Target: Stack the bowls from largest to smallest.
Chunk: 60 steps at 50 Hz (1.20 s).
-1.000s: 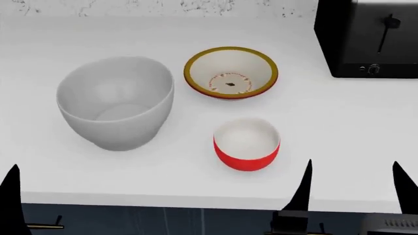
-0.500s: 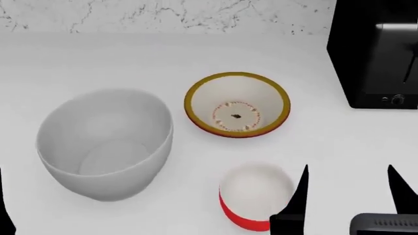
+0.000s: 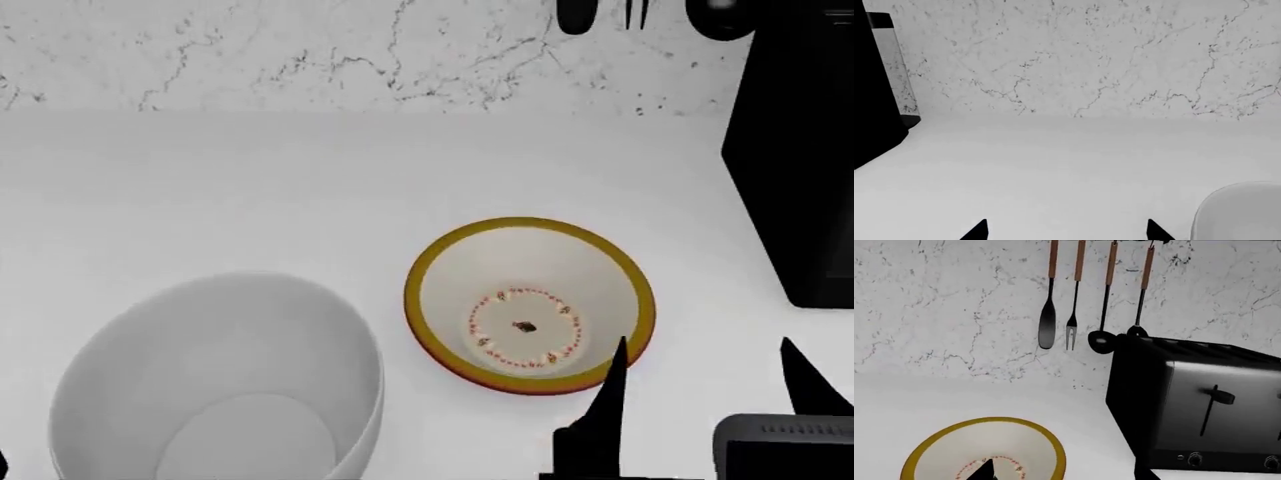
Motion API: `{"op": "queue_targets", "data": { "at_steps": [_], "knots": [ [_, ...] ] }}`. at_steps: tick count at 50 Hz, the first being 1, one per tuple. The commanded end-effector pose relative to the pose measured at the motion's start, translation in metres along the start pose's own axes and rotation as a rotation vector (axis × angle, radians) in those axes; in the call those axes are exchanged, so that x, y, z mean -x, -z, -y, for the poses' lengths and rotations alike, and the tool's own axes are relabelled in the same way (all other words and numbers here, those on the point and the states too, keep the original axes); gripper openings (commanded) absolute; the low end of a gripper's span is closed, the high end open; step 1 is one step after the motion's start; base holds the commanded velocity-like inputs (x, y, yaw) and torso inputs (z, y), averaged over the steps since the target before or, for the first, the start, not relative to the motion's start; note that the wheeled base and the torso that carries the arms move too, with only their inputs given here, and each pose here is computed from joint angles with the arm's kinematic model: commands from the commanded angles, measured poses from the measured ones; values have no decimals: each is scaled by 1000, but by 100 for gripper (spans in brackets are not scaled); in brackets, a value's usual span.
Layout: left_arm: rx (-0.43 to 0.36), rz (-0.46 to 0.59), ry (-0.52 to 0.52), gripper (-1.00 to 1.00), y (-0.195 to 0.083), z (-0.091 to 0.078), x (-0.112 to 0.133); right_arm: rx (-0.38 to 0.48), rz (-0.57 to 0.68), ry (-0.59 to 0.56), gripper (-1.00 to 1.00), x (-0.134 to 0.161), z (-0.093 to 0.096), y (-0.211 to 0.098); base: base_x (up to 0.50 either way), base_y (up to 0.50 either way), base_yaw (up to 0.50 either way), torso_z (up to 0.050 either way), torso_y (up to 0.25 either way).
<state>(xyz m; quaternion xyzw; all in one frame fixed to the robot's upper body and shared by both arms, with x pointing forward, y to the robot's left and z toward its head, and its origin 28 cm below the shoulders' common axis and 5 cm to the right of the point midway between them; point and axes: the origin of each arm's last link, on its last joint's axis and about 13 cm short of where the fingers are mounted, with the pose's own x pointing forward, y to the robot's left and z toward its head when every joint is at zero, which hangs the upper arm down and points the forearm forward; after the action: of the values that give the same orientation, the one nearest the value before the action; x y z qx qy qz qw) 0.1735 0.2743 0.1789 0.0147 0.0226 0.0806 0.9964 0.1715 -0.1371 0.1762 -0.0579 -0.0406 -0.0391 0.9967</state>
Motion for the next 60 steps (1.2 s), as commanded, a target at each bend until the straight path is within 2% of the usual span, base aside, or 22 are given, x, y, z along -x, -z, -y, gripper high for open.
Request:
{"op": "queue_targets", "data": {
  "at_steps": [1,2,3,4,5,6,7,10,14,15,16,21,22,27,29,40,48,57,58,60],
  "knots": [
    [0,-8,-14,100,1,-3,1,-129,-76,-6,100,-38,11,-14,0,0,0,0,0],
    [0,-11,-15,100,1,-3,2,-107,-85,-14,100,-46,13,-18,0,0,0,0,0],
    [-1,-10,-14,100,1,-3,2,-128,-117,-9,100,-54,14,-19,0,0,0,0,0],
    [0,-10,-15,100,0,-4,2,-176,-151,-25,100,-63,14,-19,0,0,0,0,0],
    [-2,-12,-17,100,1,-4,2,-269,-193,1,100,-72,15,-19,0,0,0,0,0],
    [-2,-11,-16,100,1,-4,2,-294,-210,-10,100,-75,14,-19,0,0,0,0,0],
    [-8,-15,-12,100,1,-5,2,-263,-232,-30,100,-83,14,-19,0,0,0,0,0],
    [2,-16,-18,100,1,-6,3,-304,-303,-52,100,-104,13,-23,0,0,0,0,0],
    [-2,-18,-19,100,2,-7,4,-281,-363,-40,100,-125,13,-20,0,0,0,0,0],
    [7,-20,-26,100,2,-7,3,-295,-389,-44,100,-127,12,-18,0,0,0,0,0],
    [10,-22,-30,100,2,-8,2,-348,-437,-61,100,-131,10,-14,0,0,0,0,0],
    [2,-27,-22,100,4,-7,2,-295,-474,-45,100,-147,4,-6,0,0,0,0,0],
    [0,-32,-19,100,4,-7,3,-248,-481,-36,100,-151,4,-3,0,0,0,0,0],
    [-6,-25,-24,100,1,-8,5,-278,-521,3,100,-168,5,9,0,0,0,0,0],
    [0,-27,-20,100,1,-7,6,-307,-559,-9,100,-169,3,14,0,0,0,0,0],
    [5,-28,-25,100,2,-10,6,-335,-648,-16,100,-185,-7,36,0,0,0,0,0],
    [-2,-24,-16,100,1,-9,7,-341,-652,5,100,-191,-7,43,0,0,0,0,0],
    [-5,-23,-22,100,2,-9,6,-361,-672,-24,100,-186,-10,46,0,0,0,0,1],
    [-2,-18,-23,100,1,-9,6,-379,-648,-7,-100,-187,-9,44,0,0,0,0,0],
    [-1,-14,-28,100,1,-9,6,-400,-629,-17,-100,-188,-7,36,0,0,0,0,0]
  ]
}}
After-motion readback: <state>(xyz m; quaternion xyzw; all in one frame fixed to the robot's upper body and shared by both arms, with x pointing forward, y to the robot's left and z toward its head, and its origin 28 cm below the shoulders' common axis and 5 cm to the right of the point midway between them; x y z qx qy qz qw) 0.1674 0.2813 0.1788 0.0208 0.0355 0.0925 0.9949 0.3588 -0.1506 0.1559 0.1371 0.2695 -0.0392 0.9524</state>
